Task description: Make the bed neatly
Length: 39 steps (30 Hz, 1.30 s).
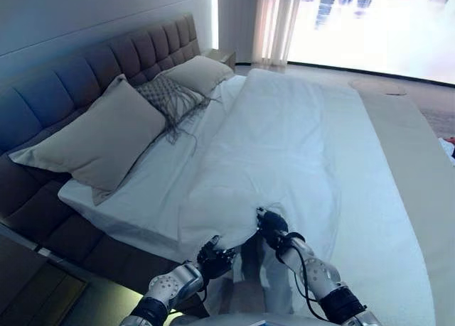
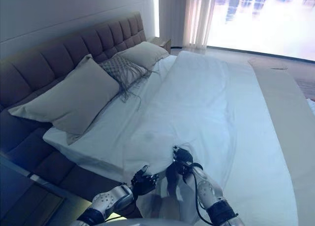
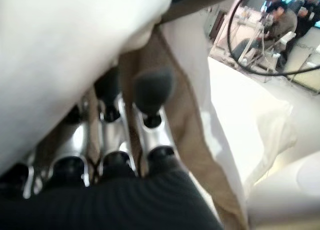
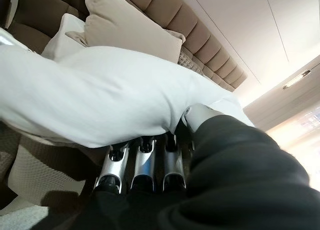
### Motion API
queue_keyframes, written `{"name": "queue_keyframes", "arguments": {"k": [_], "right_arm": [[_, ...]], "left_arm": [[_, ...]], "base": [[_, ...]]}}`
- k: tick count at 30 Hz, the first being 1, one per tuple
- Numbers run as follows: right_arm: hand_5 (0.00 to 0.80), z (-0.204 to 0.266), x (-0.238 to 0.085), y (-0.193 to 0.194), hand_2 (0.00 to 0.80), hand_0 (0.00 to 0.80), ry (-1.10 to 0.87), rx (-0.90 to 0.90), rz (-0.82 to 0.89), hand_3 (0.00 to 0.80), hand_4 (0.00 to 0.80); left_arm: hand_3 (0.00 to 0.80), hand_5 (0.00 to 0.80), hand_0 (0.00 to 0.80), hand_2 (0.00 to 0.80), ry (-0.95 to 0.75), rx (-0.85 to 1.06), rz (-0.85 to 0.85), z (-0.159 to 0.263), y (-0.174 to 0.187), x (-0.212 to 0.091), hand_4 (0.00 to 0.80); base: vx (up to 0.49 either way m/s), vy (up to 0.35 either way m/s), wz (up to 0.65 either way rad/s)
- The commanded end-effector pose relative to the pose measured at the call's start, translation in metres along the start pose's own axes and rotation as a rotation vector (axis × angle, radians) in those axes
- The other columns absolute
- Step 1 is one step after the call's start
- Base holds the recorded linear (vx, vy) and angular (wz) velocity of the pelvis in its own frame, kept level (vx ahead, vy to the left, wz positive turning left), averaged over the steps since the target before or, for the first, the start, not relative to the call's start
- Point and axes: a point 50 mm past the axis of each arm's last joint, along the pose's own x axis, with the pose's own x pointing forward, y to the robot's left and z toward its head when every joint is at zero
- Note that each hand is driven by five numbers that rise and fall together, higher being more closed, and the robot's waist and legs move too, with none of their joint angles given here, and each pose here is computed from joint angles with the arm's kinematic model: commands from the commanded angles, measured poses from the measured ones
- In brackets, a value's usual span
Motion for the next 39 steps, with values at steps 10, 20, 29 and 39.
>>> {"name": "queue_keyframes", "arguments": {"k": [10, 20, 29, 39], "right_arm": [[0.0, 0.026, -0.011, -0.025, 0.0, 0.0, -0.112, 0.041, 0.022, 0.0, 0.0], [0.0, 0.034, -0.023, -0.073, 0.0, 0.0, -0.106, 0.115, -0.062, 0.0, 0.0], [0.0, 0.031, -0.056, -0.142, 0.0, 0.0, -0.133, 0.196, -0.295, 0.0, 0.0], [0.0, 0.016, -0.077, -0.173, 0.0, 0.0, -0.171, 0.264, -0.352, 0.0, 0.0]], "left_arm": [[0.8, 0.8, 0.8, 0.8, -0.492, 0.147, 0.068, 0.112, -0.02, -0.045, 0.8], [0.8, 0.8, 0.8, 0.8, -0.891, 0.252, 0.295, 0.208, -0.006, -0.143, 0.8], [0.8, 0.8, 0.8, 0.8, -1.178, 0.252, 0.568, 0.252, 0.016, -0.275, 0.8], [0.8, 0.8, 0.8, 0.8, -1.365, 0.117, 0.735, 0.252, 0.026, -0.357, 0.8]], "base": [[-0.078, 0.029, -0.03], [-0.051, 0.04, -0.09], [-0.018, 0.06, -0.17], [0.003, 0.034, -0.09]]}}
